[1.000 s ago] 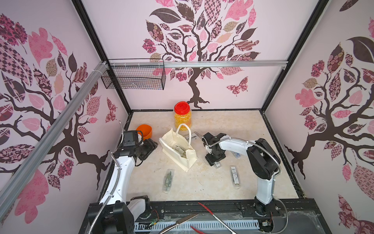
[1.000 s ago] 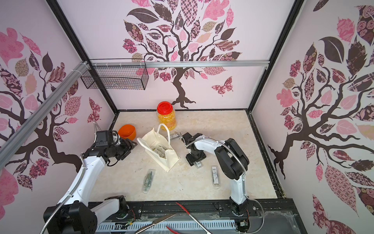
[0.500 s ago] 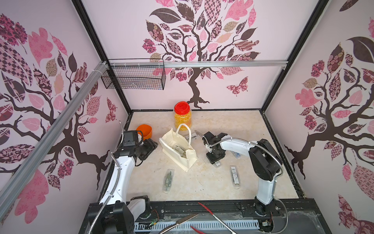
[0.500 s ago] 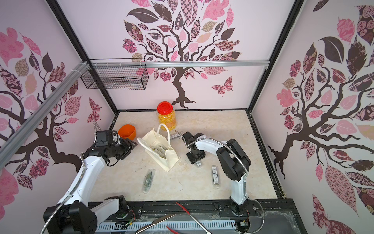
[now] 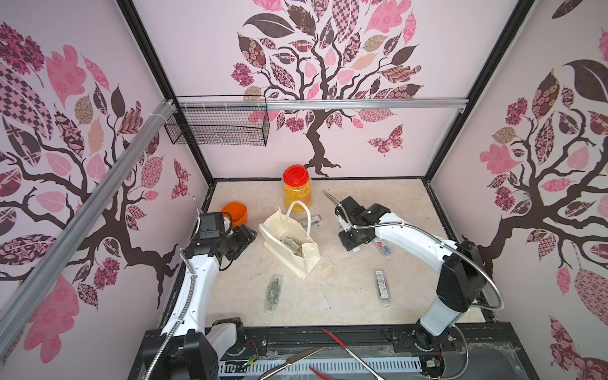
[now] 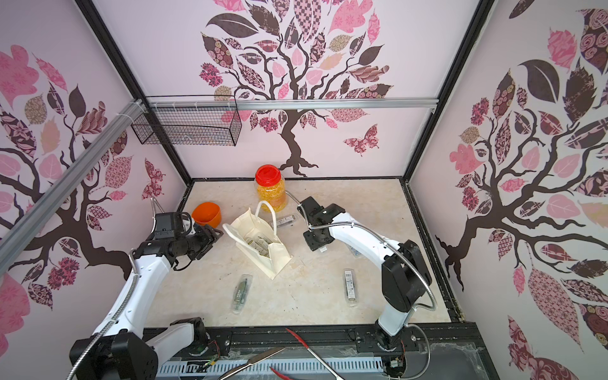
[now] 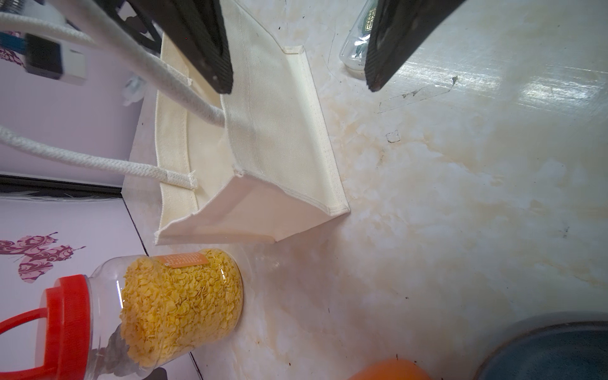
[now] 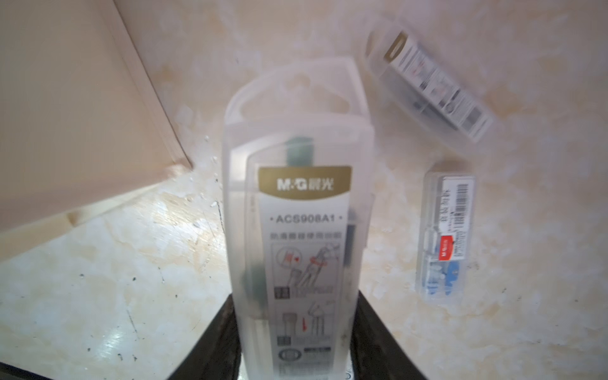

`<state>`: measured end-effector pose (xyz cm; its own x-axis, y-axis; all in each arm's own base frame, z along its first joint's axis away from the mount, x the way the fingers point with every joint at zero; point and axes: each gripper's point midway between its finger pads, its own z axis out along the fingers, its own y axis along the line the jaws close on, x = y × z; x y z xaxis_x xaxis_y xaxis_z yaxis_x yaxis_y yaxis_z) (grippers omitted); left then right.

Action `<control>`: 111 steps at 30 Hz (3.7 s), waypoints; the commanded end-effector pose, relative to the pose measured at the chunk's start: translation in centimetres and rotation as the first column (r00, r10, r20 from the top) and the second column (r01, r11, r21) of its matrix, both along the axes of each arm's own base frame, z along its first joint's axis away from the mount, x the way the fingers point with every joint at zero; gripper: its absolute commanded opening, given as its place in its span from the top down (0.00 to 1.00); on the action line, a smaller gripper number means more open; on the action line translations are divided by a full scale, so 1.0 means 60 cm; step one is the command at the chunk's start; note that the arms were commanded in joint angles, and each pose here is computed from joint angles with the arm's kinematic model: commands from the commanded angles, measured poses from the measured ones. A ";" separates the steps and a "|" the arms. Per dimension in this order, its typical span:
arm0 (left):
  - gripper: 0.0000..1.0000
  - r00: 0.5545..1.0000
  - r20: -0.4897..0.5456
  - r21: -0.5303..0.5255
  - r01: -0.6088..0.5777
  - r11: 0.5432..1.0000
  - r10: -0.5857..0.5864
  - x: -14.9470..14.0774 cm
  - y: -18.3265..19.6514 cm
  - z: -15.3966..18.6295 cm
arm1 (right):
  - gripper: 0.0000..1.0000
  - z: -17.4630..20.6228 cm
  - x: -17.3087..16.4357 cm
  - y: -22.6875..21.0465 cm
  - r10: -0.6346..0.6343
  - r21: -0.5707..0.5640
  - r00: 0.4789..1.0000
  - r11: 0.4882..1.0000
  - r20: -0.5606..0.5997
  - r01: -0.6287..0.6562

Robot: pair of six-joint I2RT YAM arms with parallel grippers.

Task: Put the compass set into the canvas bag
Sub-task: Pick up the compass set at the center of the board, then place the compass set in the canvas bag, then move the compass set to the center of the board.

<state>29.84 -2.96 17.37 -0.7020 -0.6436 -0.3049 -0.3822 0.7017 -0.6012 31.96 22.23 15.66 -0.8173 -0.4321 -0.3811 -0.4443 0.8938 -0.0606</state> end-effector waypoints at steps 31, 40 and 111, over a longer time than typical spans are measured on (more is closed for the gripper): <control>0.32 0.999 0.040 0.002 0.013 1.000 -0.013 0.008 -0.003 0.013 | 0.52 0.232 -0.051 0.345 0.355 0.328 0.900 0.844 0.252 -0.425; 0.32 1.000 0.026 0.008 0.017 1.000 -0.017 0.006 -0.002 0.003 | 0.52 0.085 -0.012 0.366 0.380 0.163 0.909 0.899 0.172 -0.407; 0.32 0.999 0.035 0.016 0.029 0.999 -0.029 0.011 -0.002 0.014 | 0.16 0.007 0.017 -0.141 -0.345 0.123 0.938 0.931 -0.017 0.345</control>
<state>30.00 -3.00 17.16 -0.7111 -0.6318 -0.3084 -0.3725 0.7106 -0.5969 34.37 14.23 16.92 -0.8949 -0.1230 -0.4289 -0.1495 0.9884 0.0284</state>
